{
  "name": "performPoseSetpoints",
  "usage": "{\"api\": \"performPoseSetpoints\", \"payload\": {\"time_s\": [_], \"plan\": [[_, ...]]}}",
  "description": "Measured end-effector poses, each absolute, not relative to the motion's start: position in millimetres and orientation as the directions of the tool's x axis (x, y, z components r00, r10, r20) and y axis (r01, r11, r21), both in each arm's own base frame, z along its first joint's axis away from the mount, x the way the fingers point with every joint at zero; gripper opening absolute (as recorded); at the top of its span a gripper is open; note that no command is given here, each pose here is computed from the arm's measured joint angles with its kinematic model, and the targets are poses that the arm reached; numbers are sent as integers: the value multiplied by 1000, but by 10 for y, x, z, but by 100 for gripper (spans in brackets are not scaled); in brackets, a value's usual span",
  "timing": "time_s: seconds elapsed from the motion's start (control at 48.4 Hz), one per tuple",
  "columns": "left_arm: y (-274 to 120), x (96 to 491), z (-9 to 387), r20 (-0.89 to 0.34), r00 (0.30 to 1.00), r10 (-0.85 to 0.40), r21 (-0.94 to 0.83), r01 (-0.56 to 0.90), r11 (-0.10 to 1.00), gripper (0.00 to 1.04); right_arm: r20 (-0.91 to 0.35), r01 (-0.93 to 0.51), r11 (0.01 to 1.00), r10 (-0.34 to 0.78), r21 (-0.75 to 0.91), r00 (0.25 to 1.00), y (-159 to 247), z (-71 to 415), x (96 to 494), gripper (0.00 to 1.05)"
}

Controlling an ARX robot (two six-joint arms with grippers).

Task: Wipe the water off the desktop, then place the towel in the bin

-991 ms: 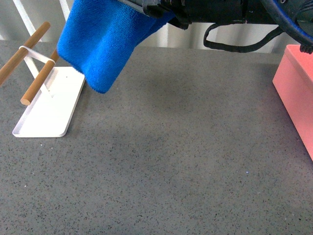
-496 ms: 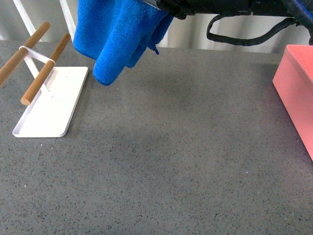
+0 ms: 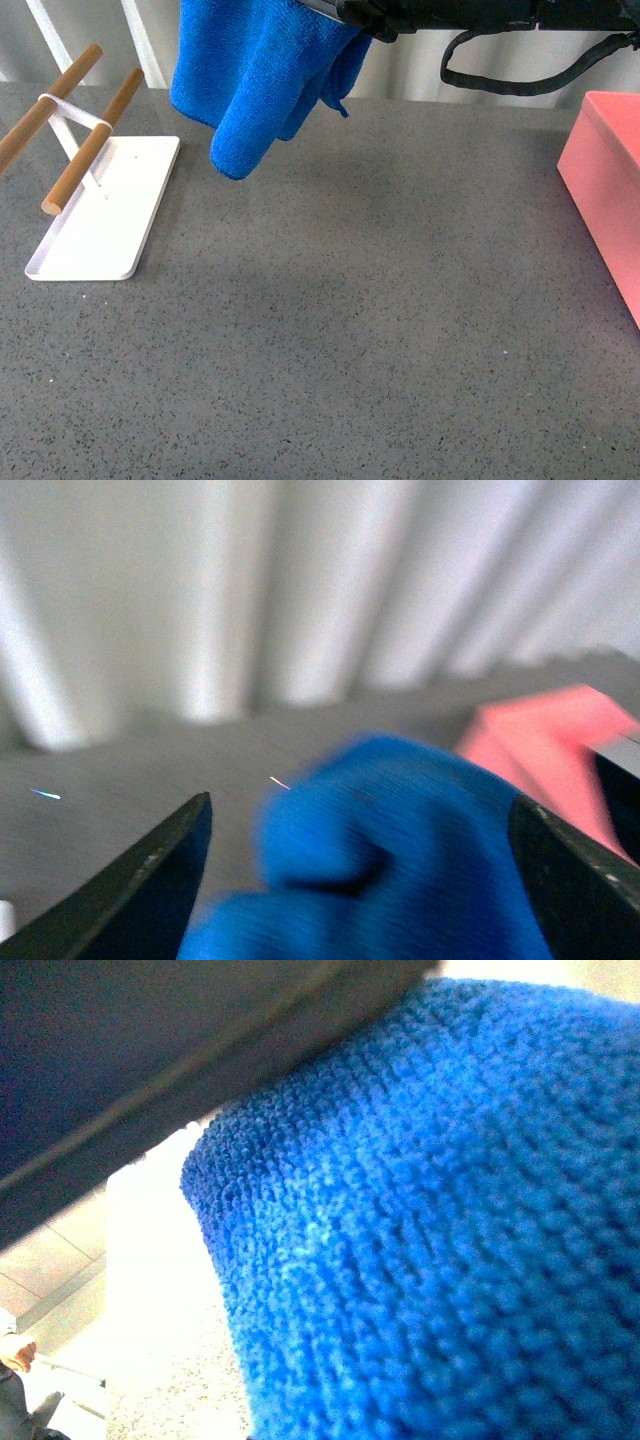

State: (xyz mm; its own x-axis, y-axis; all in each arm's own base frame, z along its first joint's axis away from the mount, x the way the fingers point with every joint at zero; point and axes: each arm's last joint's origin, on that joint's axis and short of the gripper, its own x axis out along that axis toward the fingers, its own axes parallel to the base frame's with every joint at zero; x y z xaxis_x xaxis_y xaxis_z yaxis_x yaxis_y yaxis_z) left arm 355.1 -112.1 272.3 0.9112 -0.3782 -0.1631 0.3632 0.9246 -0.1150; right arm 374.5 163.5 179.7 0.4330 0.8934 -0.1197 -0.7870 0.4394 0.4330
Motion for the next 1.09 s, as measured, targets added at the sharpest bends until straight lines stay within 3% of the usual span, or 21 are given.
{"api": "performPoseSetpoints", "payload": {"time_s": [0.041, 0.124, 0.413, 1.094], "plan": [[-1047, 3452, 2667, -85, 968, -237, -63, 232, 971, 78, -120, -789, 439, 894, 431, 432, 1638, 1796, 3740, 5], [-823, 3198, 2556, -1, 999, -35, -36, 35, 999, 62, -124, -787, 440, 894, 434, 431, 1633, 1782, 3730, 5], [-378, 2469, 2120, -10, 1000, -13, -10, 12, 1000, 5, -124, -788, 445, 891, 425, 436, 1599, 1802, 3702, 5], [-3, 1647, 1781, -7, 1000, 3, -7, -3, 1000, 4, -131, -776, 489, 868, 397, 480, 1421, 1872, 3573, 5]]}}
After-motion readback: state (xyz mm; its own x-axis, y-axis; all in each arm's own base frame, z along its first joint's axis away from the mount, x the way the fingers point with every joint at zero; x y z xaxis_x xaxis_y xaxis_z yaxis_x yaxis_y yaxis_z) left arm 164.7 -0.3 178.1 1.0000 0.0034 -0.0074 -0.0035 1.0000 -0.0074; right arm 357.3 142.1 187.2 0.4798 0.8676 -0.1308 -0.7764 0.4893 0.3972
